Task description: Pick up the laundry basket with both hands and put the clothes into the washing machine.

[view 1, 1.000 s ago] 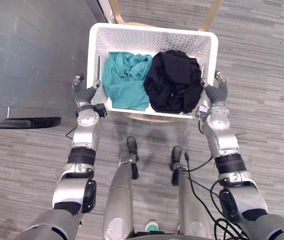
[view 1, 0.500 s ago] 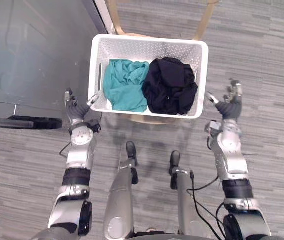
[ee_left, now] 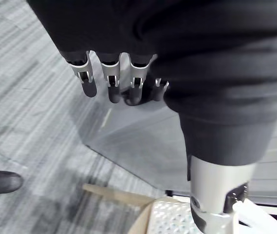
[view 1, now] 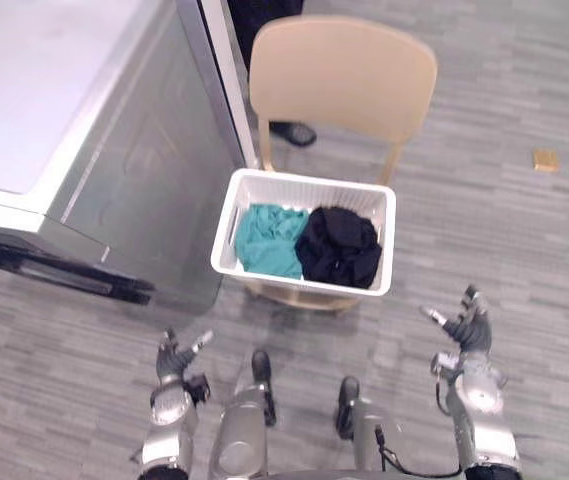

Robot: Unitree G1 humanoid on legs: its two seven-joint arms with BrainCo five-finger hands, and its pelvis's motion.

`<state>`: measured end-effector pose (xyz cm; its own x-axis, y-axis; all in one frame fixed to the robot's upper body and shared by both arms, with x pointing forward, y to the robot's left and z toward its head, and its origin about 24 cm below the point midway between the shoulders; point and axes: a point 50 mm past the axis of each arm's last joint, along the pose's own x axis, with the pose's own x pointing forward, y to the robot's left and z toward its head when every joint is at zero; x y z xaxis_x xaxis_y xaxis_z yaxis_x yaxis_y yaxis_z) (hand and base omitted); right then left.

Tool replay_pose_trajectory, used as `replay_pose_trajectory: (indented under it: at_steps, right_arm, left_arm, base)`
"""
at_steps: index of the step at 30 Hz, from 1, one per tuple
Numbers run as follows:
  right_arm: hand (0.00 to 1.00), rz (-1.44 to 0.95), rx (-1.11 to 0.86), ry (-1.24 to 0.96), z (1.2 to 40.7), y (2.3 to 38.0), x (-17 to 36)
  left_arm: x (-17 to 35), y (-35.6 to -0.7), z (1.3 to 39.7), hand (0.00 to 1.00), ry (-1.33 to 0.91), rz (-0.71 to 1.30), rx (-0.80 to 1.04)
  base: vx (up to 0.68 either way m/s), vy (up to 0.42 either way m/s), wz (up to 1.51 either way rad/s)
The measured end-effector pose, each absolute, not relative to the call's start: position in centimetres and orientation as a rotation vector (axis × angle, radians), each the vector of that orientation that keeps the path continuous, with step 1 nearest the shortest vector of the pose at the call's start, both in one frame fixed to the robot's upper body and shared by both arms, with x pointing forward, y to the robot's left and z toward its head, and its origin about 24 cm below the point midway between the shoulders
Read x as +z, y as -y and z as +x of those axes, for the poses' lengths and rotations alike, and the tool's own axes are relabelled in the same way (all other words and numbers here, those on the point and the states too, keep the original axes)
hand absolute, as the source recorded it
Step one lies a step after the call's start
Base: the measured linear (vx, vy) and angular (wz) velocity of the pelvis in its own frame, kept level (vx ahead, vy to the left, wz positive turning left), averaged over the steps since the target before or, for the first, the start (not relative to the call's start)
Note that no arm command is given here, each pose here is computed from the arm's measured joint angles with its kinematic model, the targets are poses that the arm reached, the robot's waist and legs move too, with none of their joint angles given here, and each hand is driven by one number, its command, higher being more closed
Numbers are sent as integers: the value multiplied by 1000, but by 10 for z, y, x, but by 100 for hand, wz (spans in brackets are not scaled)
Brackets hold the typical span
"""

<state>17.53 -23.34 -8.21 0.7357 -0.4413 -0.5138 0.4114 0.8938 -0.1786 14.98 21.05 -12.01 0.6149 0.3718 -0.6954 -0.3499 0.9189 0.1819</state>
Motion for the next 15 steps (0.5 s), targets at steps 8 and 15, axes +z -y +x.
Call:
replay_pose_trajectory:
  at_steps: [8, 15]
  right_arm:
    - [0, -63, -422, -828, 145, 220, -124]
    - [0, -100, -464, -840, 152, 240, -122]
  left_arm:
    - [-135, -208, 134, 0, -914, 90, 369]
    - [-140, -200, 136, 0, -937, 98, 339]
  base:
    - [-16, -1, 47]
    - [-18, 157, 75]
